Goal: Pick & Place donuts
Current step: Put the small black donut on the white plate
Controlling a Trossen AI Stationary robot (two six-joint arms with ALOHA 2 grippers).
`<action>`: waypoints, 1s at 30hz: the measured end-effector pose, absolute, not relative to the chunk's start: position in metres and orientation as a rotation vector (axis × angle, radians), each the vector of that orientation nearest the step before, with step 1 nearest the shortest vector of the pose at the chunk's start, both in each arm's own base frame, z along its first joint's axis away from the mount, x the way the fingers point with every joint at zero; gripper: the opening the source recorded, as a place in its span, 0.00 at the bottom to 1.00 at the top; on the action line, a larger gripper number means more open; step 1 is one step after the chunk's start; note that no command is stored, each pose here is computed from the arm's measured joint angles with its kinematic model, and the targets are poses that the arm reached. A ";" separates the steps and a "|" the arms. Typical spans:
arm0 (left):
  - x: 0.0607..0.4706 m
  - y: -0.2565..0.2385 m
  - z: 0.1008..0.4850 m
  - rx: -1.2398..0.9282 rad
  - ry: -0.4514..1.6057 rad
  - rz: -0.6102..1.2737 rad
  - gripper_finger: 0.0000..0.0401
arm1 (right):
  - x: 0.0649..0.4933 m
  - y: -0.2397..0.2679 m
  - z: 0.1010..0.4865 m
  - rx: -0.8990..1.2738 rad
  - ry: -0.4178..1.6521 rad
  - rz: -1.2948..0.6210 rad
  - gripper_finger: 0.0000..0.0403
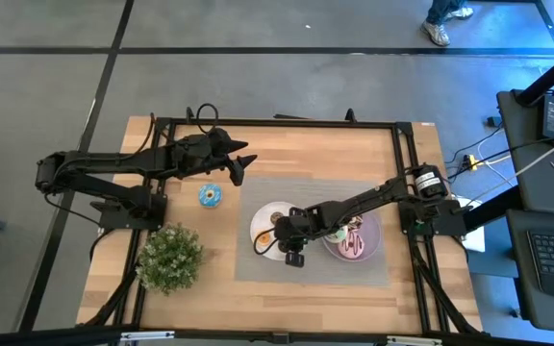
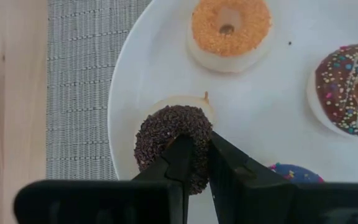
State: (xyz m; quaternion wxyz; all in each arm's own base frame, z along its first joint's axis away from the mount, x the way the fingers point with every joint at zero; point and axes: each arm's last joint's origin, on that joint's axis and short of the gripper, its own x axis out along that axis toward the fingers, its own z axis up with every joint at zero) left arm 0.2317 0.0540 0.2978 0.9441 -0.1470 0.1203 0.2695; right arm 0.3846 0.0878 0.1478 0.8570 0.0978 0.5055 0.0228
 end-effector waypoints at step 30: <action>0.232 0.054 0.298 -0.307 0.243 0.550 0.63 | 0.385 0.084 0.148 0.254 1.069 0.012 0.36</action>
